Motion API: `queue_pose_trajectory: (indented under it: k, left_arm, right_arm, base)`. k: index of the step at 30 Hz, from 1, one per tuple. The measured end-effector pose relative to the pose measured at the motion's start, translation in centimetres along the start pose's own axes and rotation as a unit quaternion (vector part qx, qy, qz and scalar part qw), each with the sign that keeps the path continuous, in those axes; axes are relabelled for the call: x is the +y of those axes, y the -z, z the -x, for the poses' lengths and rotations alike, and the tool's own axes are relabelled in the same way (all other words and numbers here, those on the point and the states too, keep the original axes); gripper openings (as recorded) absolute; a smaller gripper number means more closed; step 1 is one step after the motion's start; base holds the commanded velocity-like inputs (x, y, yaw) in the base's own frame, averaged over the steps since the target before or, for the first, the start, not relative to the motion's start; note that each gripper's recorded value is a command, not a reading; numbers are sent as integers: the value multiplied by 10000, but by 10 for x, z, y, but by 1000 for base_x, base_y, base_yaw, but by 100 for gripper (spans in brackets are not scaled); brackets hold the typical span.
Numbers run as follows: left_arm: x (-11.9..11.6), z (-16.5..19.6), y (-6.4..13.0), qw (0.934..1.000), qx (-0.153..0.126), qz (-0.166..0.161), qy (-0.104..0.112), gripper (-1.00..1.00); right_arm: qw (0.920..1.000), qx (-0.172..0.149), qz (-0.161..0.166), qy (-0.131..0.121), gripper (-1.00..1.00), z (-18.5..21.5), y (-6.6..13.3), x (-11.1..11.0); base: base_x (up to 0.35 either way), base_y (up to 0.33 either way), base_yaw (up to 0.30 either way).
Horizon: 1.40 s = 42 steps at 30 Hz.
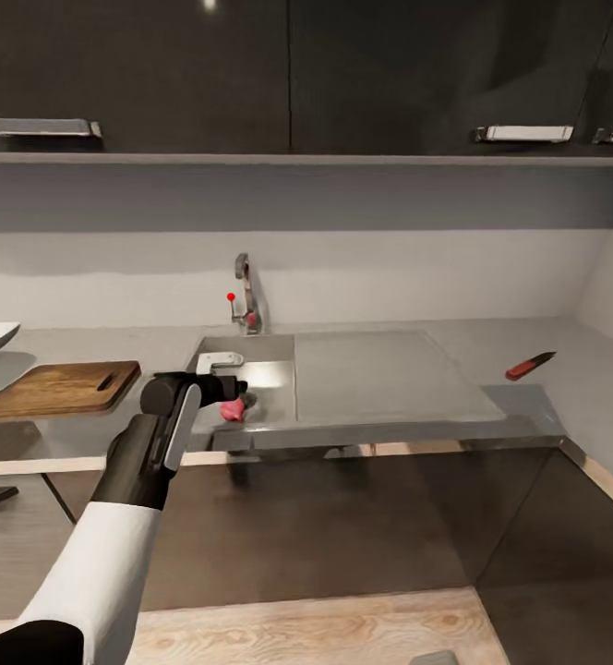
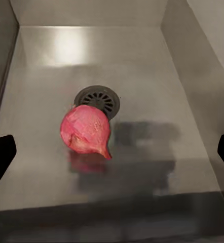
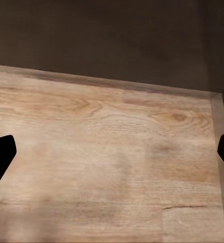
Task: In the kitchen, take the Vidalia onion out of the sink, dice it on the chopping board with the paring knife, put the diced onion into the bowl on the countertop, then place both the paring knife and the chopping board into the sink.
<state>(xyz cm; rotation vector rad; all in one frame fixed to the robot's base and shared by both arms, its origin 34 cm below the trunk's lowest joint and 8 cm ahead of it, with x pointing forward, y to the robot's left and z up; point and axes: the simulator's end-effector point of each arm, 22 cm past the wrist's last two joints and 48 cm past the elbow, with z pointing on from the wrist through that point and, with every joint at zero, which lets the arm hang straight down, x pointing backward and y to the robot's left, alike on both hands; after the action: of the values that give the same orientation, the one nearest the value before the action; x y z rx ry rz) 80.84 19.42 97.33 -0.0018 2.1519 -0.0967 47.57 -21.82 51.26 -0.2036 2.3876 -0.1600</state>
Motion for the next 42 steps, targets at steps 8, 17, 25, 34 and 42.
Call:
queue_pose_trajectory:
  k: [8,17,25,34,42]
  left_arm:
    - [9,-18,-11,9997,246,79,-3,100]
    - [12,-30,-18,9991,405,108,-16,100]
    - [13,-47,-25,9980,616,122,-31,100]
    - [12,-55,-29,9973,726,124,-38,100]
    - [14,-70,-45,9972,737,152,-6,100]
  right_arm:
    - [9991,402,106,83,100,-17,1,7]
    - [9974,662,239,135,100,-29,2,13]
    - [9974,671,243,131,100,-29,3,13]
    - [9973,675,240,130,100,-29,2,13]
    - [9973,675,240,131,100,-29,2,13]
  base:
    - [261,170,0]
    - [79,46,0]
    - [148,-115,0]
    - [78,-70,0]
    - [1,-1,0]
